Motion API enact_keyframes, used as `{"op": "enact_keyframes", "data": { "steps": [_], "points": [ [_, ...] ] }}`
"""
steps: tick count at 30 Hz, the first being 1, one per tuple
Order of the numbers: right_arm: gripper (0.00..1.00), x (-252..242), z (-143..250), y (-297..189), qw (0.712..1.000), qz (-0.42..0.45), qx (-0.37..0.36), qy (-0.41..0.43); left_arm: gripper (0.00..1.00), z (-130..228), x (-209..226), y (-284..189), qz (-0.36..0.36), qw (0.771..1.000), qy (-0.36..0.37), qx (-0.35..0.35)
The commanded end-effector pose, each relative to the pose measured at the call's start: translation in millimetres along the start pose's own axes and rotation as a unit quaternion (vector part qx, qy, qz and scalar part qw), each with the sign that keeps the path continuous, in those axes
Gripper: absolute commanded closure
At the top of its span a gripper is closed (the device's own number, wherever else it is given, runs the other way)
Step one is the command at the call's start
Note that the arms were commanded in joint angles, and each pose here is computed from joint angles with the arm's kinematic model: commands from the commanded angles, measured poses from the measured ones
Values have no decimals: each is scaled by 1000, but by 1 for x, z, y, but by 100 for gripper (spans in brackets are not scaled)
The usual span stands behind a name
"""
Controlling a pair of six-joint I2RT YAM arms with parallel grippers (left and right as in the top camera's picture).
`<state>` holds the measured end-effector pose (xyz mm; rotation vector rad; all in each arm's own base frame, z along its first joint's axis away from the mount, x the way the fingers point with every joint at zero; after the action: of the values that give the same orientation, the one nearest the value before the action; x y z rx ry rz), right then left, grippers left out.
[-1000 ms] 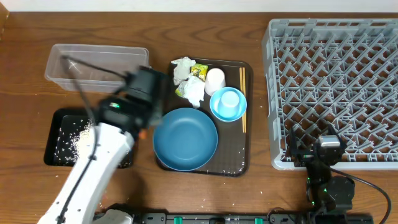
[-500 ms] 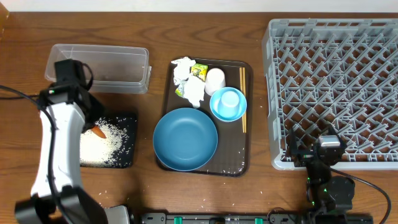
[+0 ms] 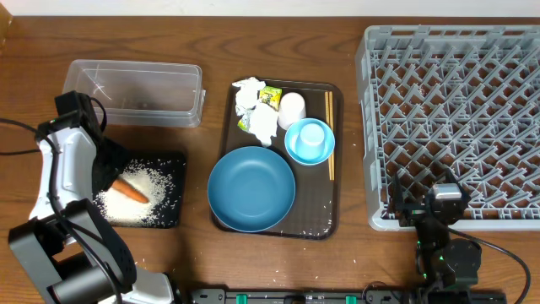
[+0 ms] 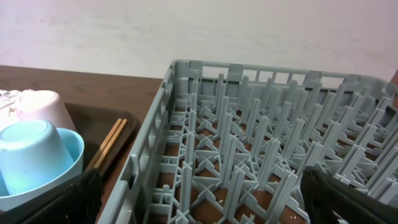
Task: Sort waste into correct bins and load items into the dishwasher rack
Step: 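Carry the carrot with the left gripper onto the black rice tray, then release the carrot and raise the left arm to rest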
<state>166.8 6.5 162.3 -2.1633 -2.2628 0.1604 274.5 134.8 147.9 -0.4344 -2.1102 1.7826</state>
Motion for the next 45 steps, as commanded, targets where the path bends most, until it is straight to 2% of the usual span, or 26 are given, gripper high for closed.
{"op": "enact_keyframes", "data": {
  "steps": [1,8,15,20,24,25,26,27,30,32,45],
  "points": [
    [1,1,1,0,1000,-4,2,-6,62,1,1,2,0,1000,-4,4],
    [1,1,1,0,1000,-4,2,-6,62,9,-3,0,30,999,-1,38],
    [1,1,1,0,1000,-4,2,-6,71,23,-3,-27,100,991,57,63],
    [1,1,1,0,1000,-4,2,-6,72,40,10,-76,172,980,90,34],
    [1,1,1,0,1000,-4,2,-6,70,61,34,-119,208,973,101,-21],
    [1,1,1,0,1000,-4,2,-6,65,66,42,-129,213,971,101,-39],
    [1,1,1,0,1000,-4,2,-6,47,71,49,-135,214,970,100,-52],
    [1,1,1,0,1000,-4,2,-6,40,76,55,-141,213,970,99,-65],
    [1,1,1,0,1000,-4,2,-6,36,88,73,-154,205,970,93,-95],
    [1,1,1,0,1000,-4,2,-6,20,93,82,-158,196,970,86,-111],
    [1,1,1,0,1000,-4,2,-6,10,105,93,-161,190,972,87,-107]
  ]
}}
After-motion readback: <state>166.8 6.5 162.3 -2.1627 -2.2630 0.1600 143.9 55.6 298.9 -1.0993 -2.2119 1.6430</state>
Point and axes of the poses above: each gripper's point midway between its finger pads, its own y axis out along the fingers, its own x axis along the line the jaws close on, z = x × y, the point moved 8 cm from there along -y, back along the fingers, and after that the axes turned 1 degree about -y, right-handed, at the moved point
